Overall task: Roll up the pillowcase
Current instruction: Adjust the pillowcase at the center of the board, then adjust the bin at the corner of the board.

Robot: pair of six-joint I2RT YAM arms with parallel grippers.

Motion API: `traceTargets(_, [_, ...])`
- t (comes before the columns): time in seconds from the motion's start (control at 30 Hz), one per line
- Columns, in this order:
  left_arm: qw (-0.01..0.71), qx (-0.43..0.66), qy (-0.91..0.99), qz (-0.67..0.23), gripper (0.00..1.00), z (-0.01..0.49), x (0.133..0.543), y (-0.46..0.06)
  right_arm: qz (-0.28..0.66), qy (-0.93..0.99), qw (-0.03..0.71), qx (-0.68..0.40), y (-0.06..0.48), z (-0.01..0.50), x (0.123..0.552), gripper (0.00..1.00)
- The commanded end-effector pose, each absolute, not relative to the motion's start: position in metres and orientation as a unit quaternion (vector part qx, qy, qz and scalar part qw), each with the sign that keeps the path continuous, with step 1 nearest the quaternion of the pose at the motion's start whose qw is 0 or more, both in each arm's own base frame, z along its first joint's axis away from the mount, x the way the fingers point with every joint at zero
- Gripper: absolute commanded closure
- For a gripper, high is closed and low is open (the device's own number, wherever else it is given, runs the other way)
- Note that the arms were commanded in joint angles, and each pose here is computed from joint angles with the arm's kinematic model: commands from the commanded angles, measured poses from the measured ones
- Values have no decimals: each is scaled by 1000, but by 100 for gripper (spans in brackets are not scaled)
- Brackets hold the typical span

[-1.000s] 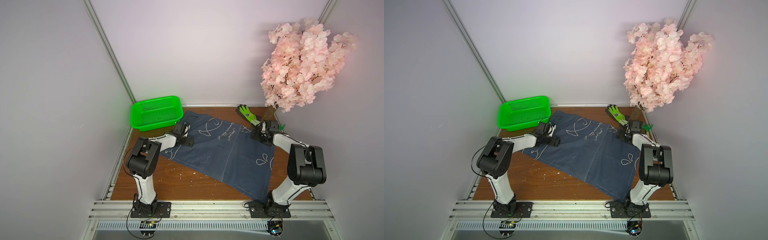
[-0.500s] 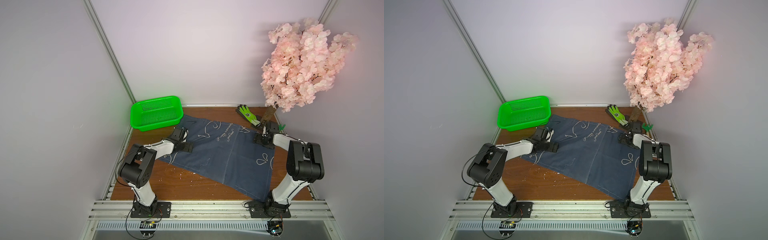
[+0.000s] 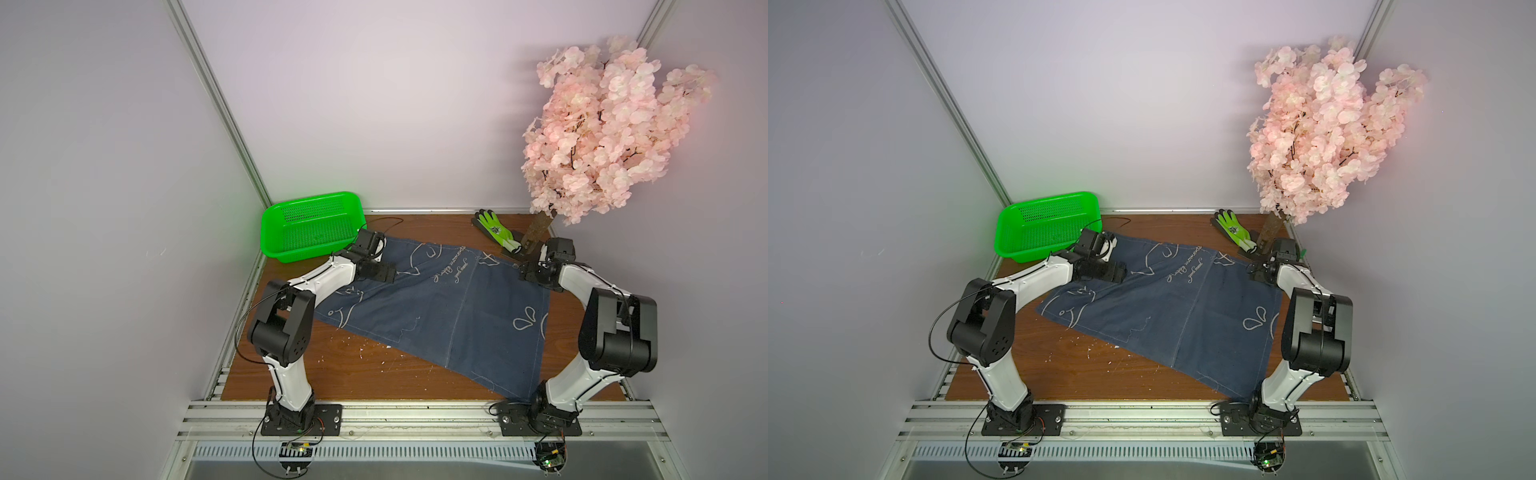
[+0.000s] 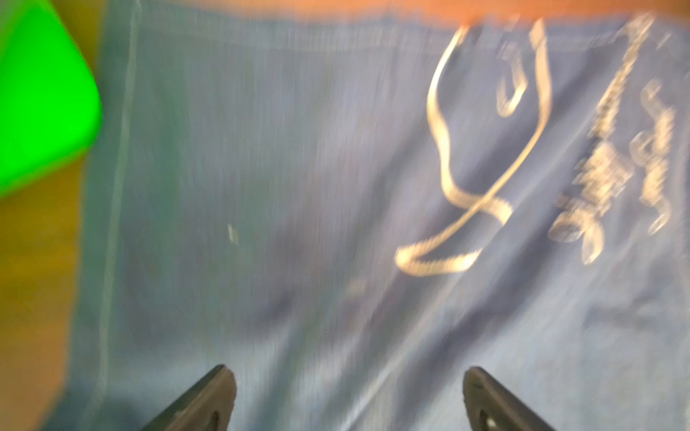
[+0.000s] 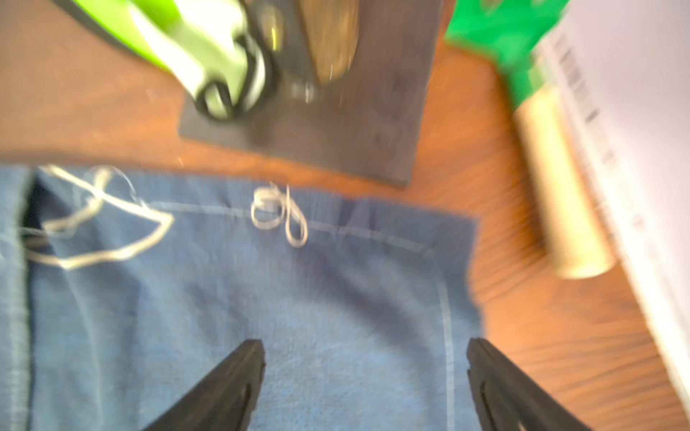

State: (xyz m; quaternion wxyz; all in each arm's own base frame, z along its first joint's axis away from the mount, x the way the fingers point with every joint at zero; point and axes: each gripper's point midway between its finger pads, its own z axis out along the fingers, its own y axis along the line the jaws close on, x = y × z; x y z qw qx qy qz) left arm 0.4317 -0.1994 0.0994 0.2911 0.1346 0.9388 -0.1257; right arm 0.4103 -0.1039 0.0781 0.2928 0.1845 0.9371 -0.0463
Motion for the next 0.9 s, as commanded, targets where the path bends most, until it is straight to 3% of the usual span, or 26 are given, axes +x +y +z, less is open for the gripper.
traceTargets(0.0, [265, 142, 948, -104, 2, 87, 447, -183, -65, 932, 303, 186, -124, 93, 412, 13])
traceTargets(0.27, [287, 117, 946, -98, 2, 83, 513, -181, -82, 934, 295, 182, -148, 83, 429, 21])
traceTargets(0.53, [281, 81, 953, -83, 2, 63, 548, -176, -34, 941, 275, 192, -141, 53, 439, 23])
traceTargets(0.87, [290, 69, 952, -65, 2, 48, 576, -176, -41, 951, 239, 192, -141, 22, 428, 25])
